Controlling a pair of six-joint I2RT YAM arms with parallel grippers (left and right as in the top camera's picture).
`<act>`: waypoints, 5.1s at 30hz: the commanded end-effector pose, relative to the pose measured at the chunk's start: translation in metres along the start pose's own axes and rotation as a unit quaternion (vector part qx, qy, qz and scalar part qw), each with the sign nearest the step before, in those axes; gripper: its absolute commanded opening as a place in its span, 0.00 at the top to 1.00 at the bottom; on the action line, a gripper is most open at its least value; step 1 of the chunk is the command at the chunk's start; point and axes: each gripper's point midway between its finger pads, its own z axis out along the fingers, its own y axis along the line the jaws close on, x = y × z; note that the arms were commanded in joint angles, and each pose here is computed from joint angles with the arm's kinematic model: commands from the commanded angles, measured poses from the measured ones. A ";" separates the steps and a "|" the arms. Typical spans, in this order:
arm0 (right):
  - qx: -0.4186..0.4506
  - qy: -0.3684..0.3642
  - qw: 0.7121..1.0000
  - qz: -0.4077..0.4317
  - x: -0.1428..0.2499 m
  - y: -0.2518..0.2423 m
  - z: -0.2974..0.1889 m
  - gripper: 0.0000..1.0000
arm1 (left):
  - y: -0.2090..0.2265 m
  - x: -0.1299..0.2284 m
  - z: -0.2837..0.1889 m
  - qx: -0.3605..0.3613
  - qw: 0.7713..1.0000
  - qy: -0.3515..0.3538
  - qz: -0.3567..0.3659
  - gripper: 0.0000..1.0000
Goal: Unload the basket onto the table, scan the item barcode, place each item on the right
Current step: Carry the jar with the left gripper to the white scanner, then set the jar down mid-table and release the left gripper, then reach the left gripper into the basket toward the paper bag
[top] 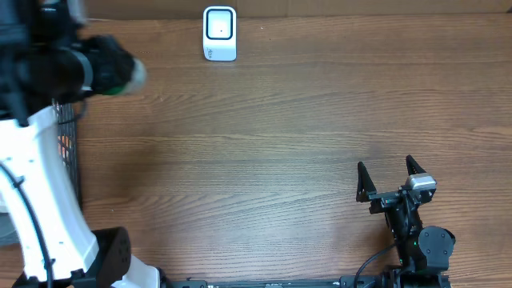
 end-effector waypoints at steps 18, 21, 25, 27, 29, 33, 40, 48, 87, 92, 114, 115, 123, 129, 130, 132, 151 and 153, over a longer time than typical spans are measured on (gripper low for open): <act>-0.001 -0.003 1.000 0.001 0.001 0.000 0.000 0.00 | -0.080 0.120 0.190 -0.027 0.972 0.197 0.125 0.51; -0.001 -0.003 1.000 0.001 0.001 0.000 0.000 0.00 | -0.086 0.133 0.214 -0.027 0.969 0.207 0.133 0.51; -0.001 -0.003 1.000 0.001 0.001 0.000 0.000 0.00 | -0.087 0.148 0.238 -0.038 0.961 0.234 0.139 0.51; -0.001 -0.003 1.000 0.001 0.001 0.000 0.000 0.00 | -0.085 0.158 0.249 -0.047 0.956 0.252 0.143 0.50; -0.001 -0.003 1.000 0.001 0.001 0.000 0.000 0.00 | -0.083 0.168 0.261 -0.055 0.950 0.271 0.145 0.50; -0.001 -0.003 1.000 0.001 0.001 0.000 0.000 0.00 | -0.078 0.188 0.285 -0.075 0.941 0.301 0.137 0.50; -0.001 -0.003 1.000 0.001 0.001 0.000 0.000 0.00 | -0.084 0.202 0.314 -0.080 0.939 0.307 0.132 0.48; -0.001 -0.003 1.000 0.001 0.001 0.000 0.000 0.00 | -0.095 0.203 0.318 -0.069 0.944 0.295 0.133 0.22; -0.001 -0.003 1.000 0.001 0.001 0.000 0.000 0.00 | 0.174 -0.024 -0.085 -0.197 0.934 -0.184 -0.232 0.10; -0.001 -0.003 1.000 0.001 0.001 0.000 0.000 0.00 | 0.248 -0.022 -0.063 -0.175 0.915 -0.161 -0.326 0.10; -0.001 -0.003 1.000 0.001 0.001 0.000 0.000 0.00 | 0.409 0.107 0.087 -0.326 0.863 0.080 -0.377 0.15; -0.001 -0.003 1.000 0.001 0.001 0.000 0.000 0.00 | 0.412 0.106 0.090 -0.326 0.868 0.076 -0.367 0.14; -0.001 -0.003 1.000 0.001 0.001 0.000 0.000 0.00 | 0.443 0.083 0.112 -0.340 0.907 0.025 -0.248 0.03; -0.001 -0.003 1.000 0.001 0.001 0.000 0.000 0.00 | 0.455 0.073 0.122 -0.349 0.925 0.019 -0.150 0.00; -0.001 -0.003 1.000 0.001 0.001 0.000 0.000 0.00 | 0.455 0.073 0.123 -0.349 0.927 0.021 -0.139 0.00; -0.001 -0.003 1.000 0.001 0.001 0.000 0.000 0.00 | 0.457 0.072 0.124 -0.350 0.928 0.022 -0.124 0.00; -0.001 -0.003 1.000 0.001 0.001 0.000 0.000 0.00 | 0.454 0.094 0.179 -0.283 0.949 0.065 -0.125 0.13; -0.001 -0.003 1.000 0.001 0.001 0.000 0.000 0.00 | 0.454 0.094 0.179 -0.283 0.949 0.065 -0.125 0.22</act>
